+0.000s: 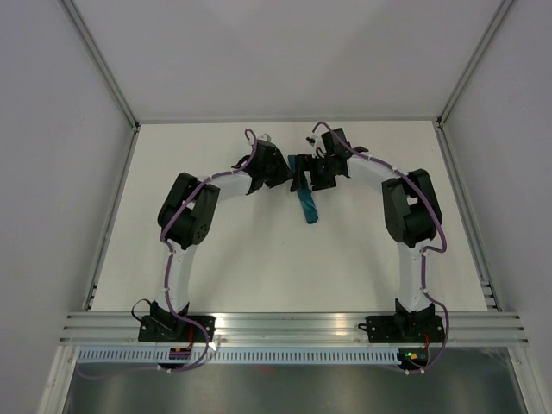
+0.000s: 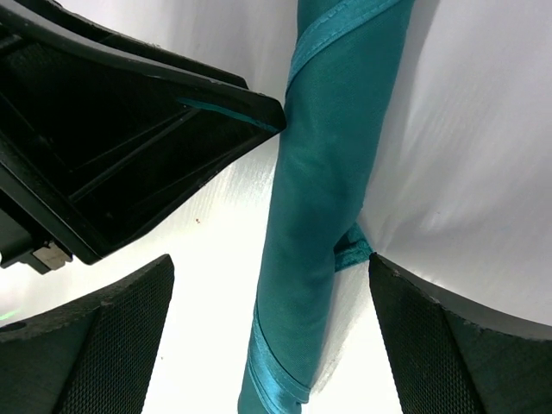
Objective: Fold the napkin, place the utensils inside, and roll it up
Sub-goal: Roll the napkin at the center of the board, then reset both arms
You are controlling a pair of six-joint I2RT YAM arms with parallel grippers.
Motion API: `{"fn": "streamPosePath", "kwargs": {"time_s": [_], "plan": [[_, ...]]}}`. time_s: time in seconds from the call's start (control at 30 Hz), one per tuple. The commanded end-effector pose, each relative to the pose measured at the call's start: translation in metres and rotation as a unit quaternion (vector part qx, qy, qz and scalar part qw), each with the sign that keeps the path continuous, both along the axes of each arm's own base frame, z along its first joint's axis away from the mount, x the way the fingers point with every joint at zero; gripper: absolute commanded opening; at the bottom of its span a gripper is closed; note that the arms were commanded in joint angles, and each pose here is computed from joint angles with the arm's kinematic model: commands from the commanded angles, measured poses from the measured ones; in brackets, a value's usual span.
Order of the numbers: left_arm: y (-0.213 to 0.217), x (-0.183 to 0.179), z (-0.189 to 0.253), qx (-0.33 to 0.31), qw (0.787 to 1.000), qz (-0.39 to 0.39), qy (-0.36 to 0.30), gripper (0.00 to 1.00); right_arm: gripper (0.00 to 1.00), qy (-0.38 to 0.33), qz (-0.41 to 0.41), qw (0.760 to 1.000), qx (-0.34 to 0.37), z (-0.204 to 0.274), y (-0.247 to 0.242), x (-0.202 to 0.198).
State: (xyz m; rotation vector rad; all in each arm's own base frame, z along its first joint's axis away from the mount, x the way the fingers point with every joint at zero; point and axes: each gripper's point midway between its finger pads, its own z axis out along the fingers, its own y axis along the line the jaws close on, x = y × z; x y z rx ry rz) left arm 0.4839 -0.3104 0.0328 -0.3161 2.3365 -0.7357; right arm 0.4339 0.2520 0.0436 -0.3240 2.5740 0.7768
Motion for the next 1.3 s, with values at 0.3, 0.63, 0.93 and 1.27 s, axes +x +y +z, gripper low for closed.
{"fn": "streamPosePath", "kwargs": {"time_s": [0.3,0.63,0.93,1.27], "plan": [[-0.004,-0.001,0.106,-0.023,0.991,-0.047,-0.12,0.55,0.98,-0.086,0.006,0.995,0.04,0.087,-0.032,0.017],[0.027,-0.08,0.199,-0.02,0.971,-0.131,-0.198,0.56,0.98,-0.199,-0.013,0.979,0.028,0.164,-0.102,0.008],[0.072,-0.187,0.23,0.016,0.951,-0.215,-0.223,0.59,0.98,-0.245,-0.036,0.969,-0.018,0.196,-0.158,-0.039],[0.104,-0.238,0.248,0.046,0.929,-0.235,-0.282,0.66,0.98,-0.315,-0.103,0.942,-0.043,0.23,-0.183,-0.065]]}}
